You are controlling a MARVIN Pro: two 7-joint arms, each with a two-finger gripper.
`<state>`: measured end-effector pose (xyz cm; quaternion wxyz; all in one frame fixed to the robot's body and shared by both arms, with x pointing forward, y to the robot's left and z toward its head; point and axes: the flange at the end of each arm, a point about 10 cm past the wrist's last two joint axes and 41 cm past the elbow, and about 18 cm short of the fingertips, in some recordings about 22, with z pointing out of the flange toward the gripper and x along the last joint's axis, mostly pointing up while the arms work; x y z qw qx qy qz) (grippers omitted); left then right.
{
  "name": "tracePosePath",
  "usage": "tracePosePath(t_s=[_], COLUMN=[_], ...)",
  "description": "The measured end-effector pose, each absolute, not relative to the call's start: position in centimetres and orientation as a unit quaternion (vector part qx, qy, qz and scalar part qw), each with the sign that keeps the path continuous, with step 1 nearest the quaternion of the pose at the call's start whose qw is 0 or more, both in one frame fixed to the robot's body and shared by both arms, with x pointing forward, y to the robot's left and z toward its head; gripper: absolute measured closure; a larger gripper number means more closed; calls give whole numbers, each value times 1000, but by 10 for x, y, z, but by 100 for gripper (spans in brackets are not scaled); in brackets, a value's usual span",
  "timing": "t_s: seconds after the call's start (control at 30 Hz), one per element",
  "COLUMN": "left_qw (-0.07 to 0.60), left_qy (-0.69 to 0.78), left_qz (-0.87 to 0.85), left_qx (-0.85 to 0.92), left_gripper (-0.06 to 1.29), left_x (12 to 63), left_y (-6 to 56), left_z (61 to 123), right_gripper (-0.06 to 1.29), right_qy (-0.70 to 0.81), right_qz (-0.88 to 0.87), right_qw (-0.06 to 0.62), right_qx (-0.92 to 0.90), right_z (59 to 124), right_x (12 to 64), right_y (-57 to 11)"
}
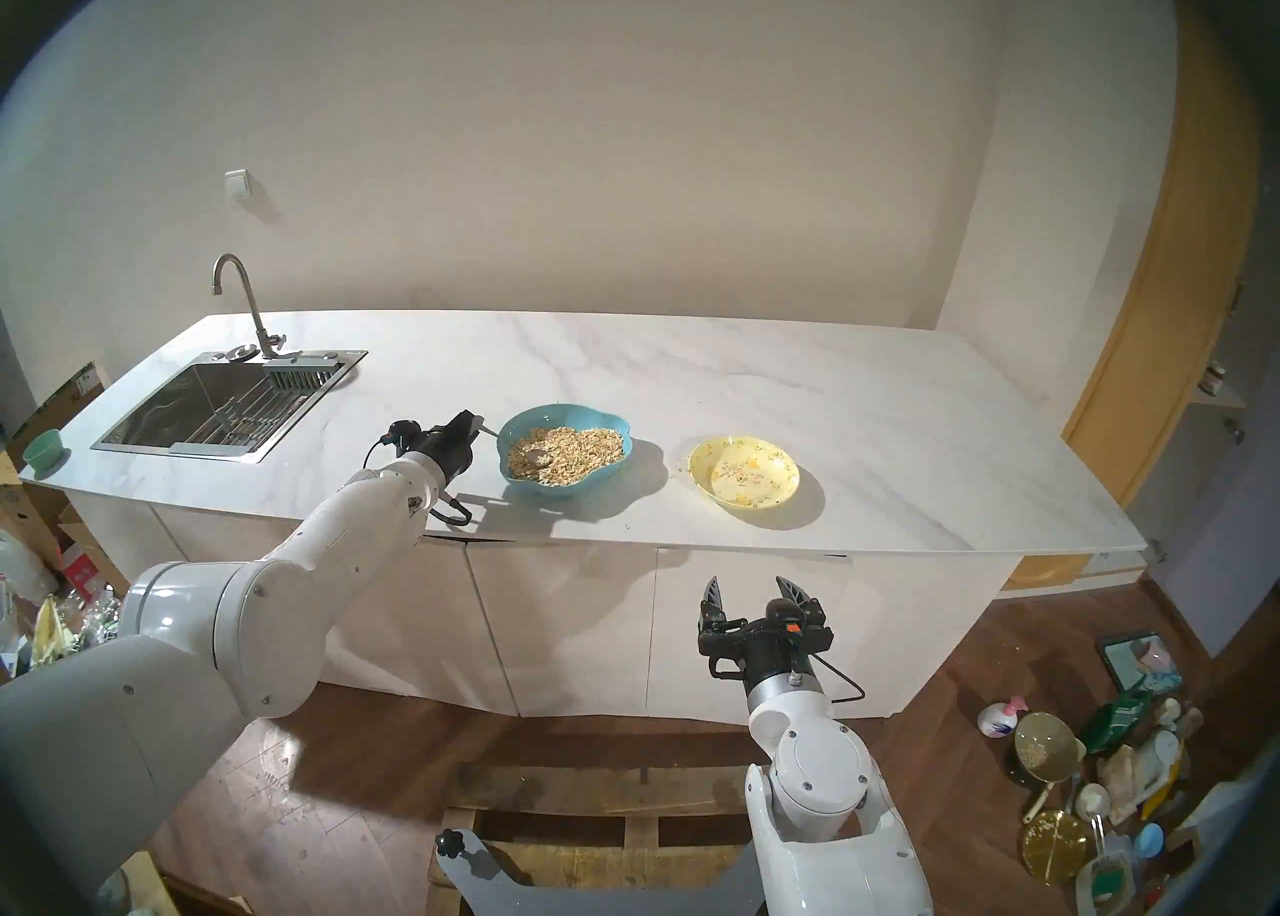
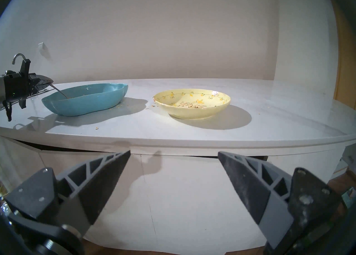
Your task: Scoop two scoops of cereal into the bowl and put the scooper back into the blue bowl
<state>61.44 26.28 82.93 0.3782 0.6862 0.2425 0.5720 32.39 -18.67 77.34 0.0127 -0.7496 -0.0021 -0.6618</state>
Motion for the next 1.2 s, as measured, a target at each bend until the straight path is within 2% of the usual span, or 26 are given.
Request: tracePosePath(t_s=[0.53,1.2], left_qw=[320,307], left_qy=[185,221], left_qz=[611,595], left_qx=[700,709], left_gripper=[125,125], left_x=[627,633], left_y=[262,221], left_z=[854,847], right_gripper=[0,0], right_qy=[-2,-2], right_qz=[-662,-662], right_qw=[13,13], right_qx=[-750,-750], right_z=[773,773], right_x=[324,324], right_y=[-187,-187])
